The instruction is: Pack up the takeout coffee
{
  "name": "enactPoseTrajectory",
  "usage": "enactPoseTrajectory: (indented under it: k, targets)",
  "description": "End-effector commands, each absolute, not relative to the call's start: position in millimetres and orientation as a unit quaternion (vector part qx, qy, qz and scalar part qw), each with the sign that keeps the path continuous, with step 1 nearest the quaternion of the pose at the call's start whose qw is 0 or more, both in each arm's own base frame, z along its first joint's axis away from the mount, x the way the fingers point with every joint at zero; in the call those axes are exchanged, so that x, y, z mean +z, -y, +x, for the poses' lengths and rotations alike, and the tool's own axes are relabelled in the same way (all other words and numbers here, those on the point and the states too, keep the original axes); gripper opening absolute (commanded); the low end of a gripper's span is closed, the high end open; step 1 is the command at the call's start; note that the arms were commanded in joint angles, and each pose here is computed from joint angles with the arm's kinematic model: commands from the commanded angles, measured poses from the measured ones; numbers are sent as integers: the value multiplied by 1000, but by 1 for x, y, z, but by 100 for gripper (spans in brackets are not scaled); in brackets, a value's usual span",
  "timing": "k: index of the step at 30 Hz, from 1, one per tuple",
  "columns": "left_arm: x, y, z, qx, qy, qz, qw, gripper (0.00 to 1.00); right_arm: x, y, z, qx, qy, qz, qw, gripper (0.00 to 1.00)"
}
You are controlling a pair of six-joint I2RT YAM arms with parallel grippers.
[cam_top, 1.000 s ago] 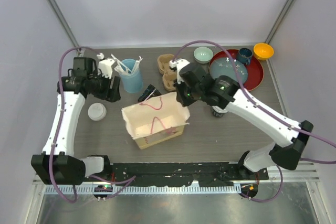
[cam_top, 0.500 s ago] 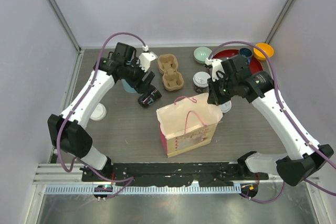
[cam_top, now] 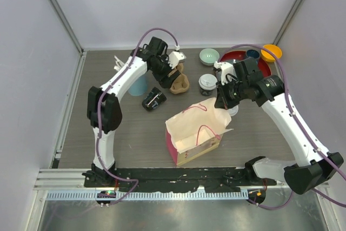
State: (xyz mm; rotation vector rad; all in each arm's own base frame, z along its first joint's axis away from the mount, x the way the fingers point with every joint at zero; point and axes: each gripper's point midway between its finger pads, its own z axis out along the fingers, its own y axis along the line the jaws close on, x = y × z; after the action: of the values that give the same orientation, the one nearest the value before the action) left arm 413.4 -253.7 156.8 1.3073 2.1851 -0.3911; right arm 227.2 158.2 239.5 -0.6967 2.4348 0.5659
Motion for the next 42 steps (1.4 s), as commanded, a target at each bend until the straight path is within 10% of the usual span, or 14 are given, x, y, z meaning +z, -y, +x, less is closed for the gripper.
enactPoseTrajectory:
  k: [1, 25, 31, 37, 42]
  targets:
    - [153, 255, 415, -145, -800, 525, 251, 78, 230, -151, 214, 204, -910, -264, 247, 1]
    - [90, 222, 346, -174, -752, 635, 36, 72, 226, -145, 210, 196, -909, -261, 258, 1]
    - [86, 208, 333, -169, -748, 642, -2, 50, 227, -146, 212, 196, -908, -262, 263, 1]
    - [91, 201, 317, -178, -745, 641, -32, 3, 229, -146, 212, 195, -907, -263, 266, 1]
    - [118, 202, 299, -199, -756, 624, -10, 0, 231, -144, 212, 193, -906, -261, 271, 1]
